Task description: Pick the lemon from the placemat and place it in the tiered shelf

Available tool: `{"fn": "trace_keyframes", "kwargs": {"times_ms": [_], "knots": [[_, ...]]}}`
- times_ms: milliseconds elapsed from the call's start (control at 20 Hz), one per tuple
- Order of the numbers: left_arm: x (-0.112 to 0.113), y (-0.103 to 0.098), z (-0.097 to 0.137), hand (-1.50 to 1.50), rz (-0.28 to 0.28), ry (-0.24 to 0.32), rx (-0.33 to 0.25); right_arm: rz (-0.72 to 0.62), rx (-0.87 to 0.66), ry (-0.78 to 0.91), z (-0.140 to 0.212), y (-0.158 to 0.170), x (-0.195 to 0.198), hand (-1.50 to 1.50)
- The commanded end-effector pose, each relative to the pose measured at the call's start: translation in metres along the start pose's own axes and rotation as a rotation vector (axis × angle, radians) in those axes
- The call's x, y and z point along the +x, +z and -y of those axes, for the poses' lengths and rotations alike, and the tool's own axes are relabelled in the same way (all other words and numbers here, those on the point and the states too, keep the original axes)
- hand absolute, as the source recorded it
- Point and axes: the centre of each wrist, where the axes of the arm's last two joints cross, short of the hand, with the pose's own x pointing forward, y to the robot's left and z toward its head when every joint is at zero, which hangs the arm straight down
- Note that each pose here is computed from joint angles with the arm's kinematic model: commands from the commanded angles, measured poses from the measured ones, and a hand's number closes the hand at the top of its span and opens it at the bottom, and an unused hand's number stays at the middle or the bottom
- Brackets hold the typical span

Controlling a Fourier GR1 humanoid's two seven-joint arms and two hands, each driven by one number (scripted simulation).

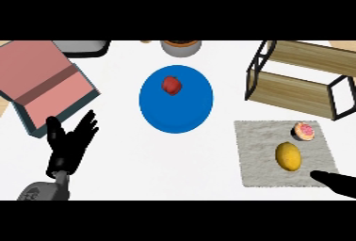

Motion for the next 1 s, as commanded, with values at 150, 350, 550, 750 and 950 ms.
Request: {"fn": "trace_keyframes", "kwargs": {"times_ms": [150, 350, 550, 750, 950], "knots": [[-0.015, -0.003, -0.015, 0.00, -0.015, 0.009, 0.020, -0.136, 0.051, 0.089, -0.044, -0.005, 0.027, -1.50], [-0.015, 0.000, -0.022, 0.00, -0.015, 0.006, 0.031, -0.202, 0.044, 0.118, -0.055, -0.013, 0.024, -1.50], [0.006, -0.004, 0.002, 0.00, -0.005, 0.015, 0.012, -0.228, 0.002, 0.138, -0.065, -0.018, 0.021, -1.50], [0.010, 0.004, 0.006, 0.00, 0.005, 0.009, 0.032, -0.235, 0.003, 0.168, -0.078, -0.014, 0.034, -1.50], [-0.003, 0.013, -0.013, 0.00, -0.016, 0.012, 0.011, -0.256, 0.006, 0.168, -0.099, -0.011, 0.027, -1.50]]}}
